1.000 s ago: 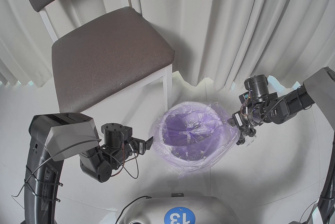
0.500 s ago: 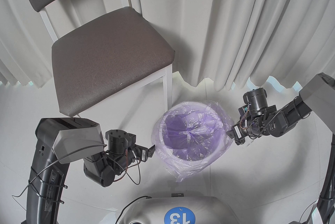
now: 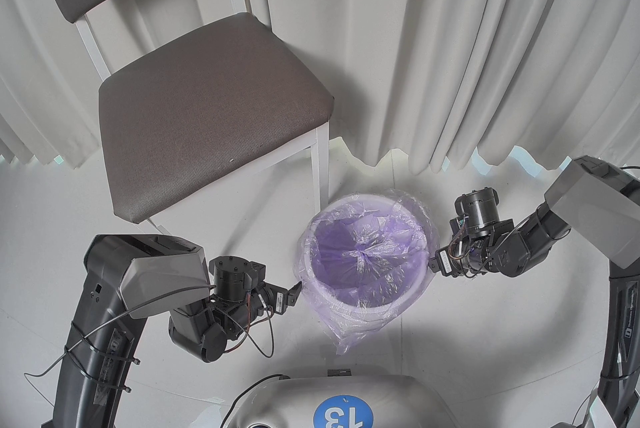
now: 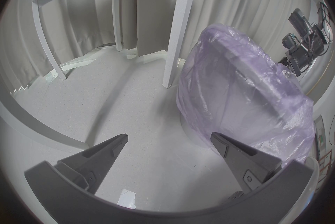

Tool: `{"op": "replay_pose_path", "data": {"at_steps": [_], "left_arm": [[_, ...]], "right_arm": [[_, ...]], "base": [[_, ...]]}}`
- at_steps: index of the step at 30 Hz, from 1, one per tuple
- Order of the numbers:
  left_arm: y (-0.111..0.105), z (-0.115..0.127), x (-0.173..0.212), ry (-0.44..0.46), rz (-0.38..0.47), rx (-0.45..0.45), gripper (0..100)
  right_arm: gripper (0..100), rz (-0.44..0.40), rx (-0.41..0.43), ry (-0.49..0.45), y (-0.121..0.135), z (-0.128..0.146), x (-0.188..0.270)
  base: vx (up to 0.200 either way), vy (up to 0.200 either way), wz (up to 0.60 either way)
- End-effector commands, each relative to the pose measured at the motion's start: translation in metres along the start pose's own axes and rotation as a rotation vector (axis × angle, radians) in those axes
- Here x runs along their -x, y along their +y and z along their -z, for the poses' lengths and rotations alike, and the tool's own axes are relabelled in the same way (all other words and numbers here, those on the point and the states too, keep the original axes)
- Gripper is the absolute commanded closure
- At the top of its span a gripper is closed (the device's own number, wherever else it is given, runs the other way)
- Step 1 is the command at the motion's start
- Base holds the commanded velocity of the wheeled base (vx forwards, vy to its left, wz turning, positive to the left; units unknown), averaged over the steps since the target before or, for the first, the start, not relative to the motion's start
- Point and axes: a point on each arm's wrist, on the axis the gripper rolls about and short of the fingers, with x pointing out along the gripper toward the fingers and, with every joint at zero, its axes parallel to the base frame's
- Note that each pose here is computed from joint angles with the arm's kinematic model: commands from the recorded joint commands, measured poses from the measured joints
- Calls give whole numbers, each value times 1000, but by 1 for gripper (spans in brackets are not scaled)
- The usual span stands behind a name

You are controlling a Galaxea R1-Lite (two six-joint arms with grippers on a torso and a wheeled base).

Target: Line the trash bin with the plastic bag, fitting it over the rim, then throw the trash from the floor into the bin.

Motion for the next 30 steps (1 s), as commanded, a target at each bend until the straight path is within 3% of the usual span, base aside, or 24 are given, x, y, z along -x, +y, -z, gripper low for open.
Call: {"op": "replay_pose_path", "data": {"at_steps": [1,10,22,30], "left_arm": [[4,4,-6,2,-15,3,0],[5,-1,-12,14,-62,7,0],[7,-14,-36,-54,-204,26,0],[10,-15,-34,-55,-216,25,0]], "right_arm": [[0,1,-3,29,4,16,-20],[0,5,-30,26,5,22,-31],[0,5,-78,10,7,21,-44],[0,10,-63,17,-5,18,-5]], "base": [[0,0,0],[0,0,0],[0,0,0],[0,0,0]]}}
